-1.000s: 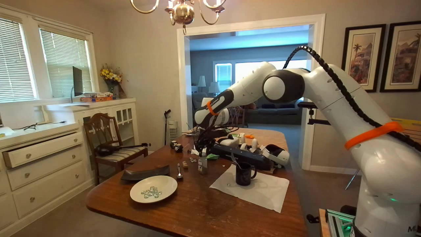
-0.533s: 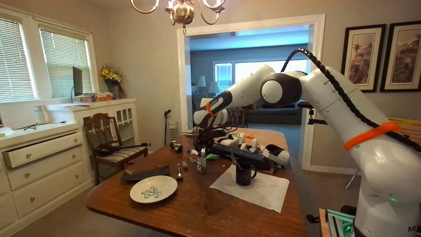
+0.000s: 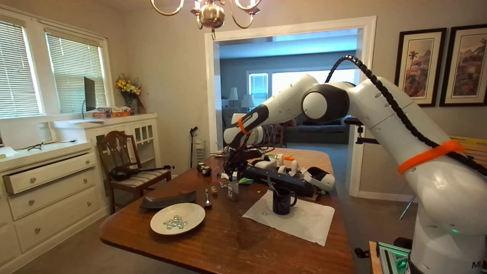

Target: Pick up the silver lid and put it on the glass container

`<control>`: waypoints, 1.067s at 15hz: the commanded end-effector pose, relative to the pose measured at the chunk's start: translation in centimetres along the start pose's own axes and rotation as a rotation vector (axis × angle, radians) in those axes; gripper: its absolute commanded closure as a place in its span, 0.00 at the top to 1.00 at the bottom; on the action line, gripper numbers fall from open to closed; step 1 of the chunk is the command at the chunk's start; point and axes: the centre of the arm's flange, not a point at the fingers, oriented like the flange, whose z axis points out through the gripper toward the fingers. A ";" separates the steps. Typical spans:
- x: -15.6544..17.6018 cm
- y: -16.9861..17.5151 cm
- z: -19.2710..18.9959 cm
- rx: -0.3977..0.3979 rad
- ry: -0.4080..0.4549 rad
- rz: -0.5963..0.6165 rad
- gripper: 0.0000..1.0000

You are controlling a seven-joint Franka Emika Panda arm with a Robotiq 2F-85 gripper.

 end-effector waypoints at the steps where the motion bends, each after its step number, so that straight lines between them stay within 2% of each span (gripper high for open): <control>1: -1.4 -0.7 -0.3 -0.003 -0.013 -0.032 0.23; 6: -1.2 -1.0 0.0 -0.007 -0.017 -0.034 0.23; 16: 0.0 1.0 2.2 0.020 -0.070 -0.023 0.23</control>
